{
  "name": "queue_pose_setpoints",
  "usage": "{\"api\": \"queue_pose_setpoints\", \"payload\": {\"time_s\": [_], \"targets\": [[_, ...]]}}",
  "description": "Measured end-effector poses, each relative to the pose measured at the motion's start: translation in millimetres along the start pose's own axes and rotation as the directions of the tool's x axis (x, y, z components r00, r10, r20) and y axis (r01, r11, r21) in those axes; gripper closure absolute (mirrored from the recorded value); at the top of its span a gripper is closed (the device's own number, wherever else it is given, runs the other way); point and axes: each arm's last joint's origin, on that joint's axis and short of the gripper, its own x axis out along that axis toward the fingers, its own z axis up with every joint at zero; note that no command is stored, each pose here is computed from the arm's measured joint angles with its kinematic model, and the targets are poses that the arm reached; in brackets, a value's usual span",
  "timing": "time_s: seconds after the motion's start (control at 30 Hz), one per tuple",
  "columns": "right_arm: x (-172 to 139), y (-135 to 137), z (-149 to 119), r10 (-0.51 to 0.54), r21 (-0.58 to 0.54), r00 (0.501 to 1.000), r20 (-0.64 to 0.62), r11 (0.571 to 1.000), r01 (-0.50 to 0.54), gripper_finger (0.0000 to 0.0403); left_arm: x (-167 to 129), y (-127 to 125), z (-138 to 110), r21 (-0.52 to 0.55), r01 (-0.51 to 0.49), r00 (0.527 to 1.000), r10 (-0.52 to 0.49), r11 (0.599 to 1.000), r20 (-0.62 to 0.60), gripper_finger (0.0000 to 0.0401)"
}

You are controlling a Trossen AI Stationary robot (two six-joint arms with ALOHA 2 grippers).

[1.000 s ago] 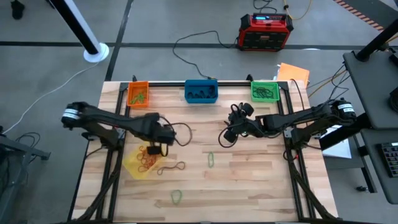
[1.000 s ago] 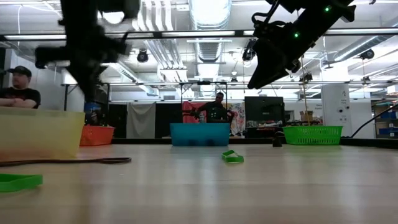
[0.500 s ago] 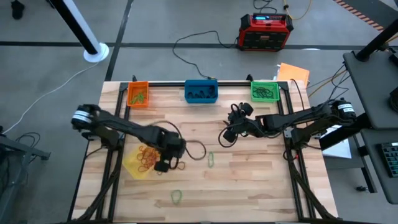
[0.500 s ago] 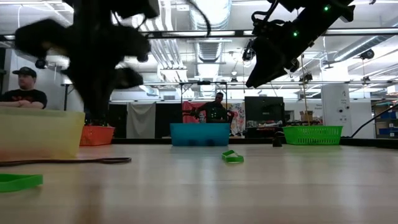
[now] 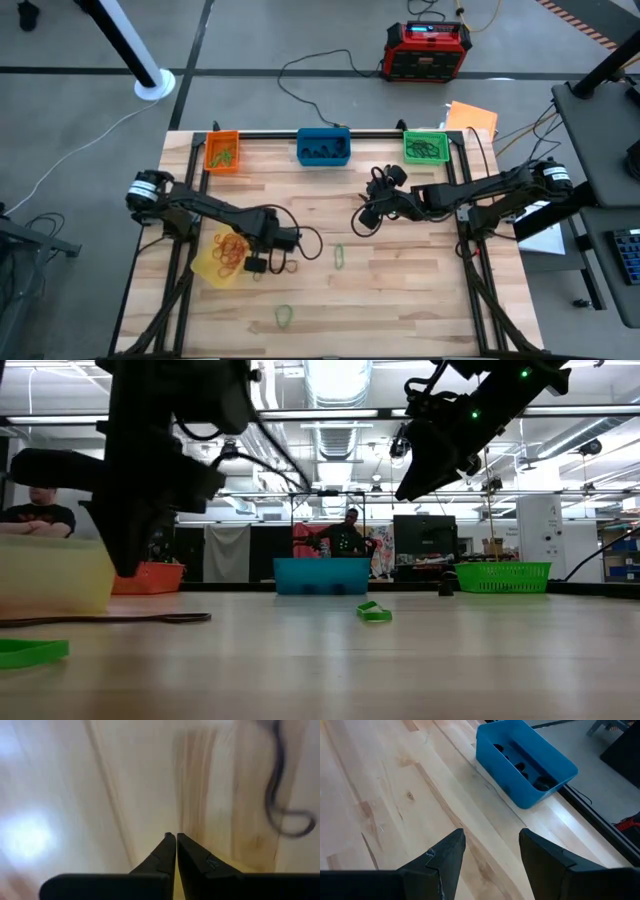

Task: Sort rubber bands into baskets
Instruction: Put the violet rubber band into the green bin

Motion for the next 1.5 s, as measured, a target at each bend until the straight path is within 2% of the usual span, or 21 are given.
{"api": "queue_pose_setpoints", "payload": {"time_s": [0.5,0.8,1.03,1.13,1.23,1.33,1.43,1.5], "targets": [[0.0,0.0,-0.1,0.0,-0.001,1.0,-0.001,1.0,0.0,0.022,11.1,1.8,-28.6,-0.108,-0.047,0.987,0.029,0.993,-0.161,0.0401],[0.0,0.0,0.0,0.0,0.0,1.0,0.0,1.0,0.0,0.022,3.9,3.6,-38.9,-0.144,-0.073,0.983,0.048,0.987,-0.175,0.0401],[0.0,0.0,0.0,0.0,0.0,1.0,0.0,1.0,0.0,0.022,-25.9,9.7,-51.5,-0.19,-0.12,0.993,0.118,0.974,-0.025,0.0401],[0.0,0.0,0.0,0.0,0.0,1.0,0.0,1.0,0.0,0.022,-44.8,9.8,-56.0,-0.212,-0.081,0.984,0.112,0.974,0.137,0.0401],[0.0,0.0,0.0,0.001,0.0,1.0,0.0,1.0,-0.001,0.022,-64.9,4.9,-53.6,-0.19,-0.01,0.916,0.085,0.982,0.393,0.0401],[0.0,0.1,0.1,0.001,0.001,1.0,0.001,1.0,-0.001,0.022,-74.7,-1.7,-50.5,-0.158,0.038,0.824,0.059,0.987,0.564,0.0401],[0.0,0.1,0.1,0.001,0.001,1.0,0.001,1.0,-0.001,0.022,-77.8,-8.1,-43.5,-0.161,0.092,0.752,0.037,0.983,0.658,0.0401],[0.0,0.0,0.1,0.001,0.001,1.0,0.001,1.0,-0.001,0.022,-75.2,-13.7,-38.4,-0.16,0.109,0.746,0.026,0.981,0.666,0.0401]]}}
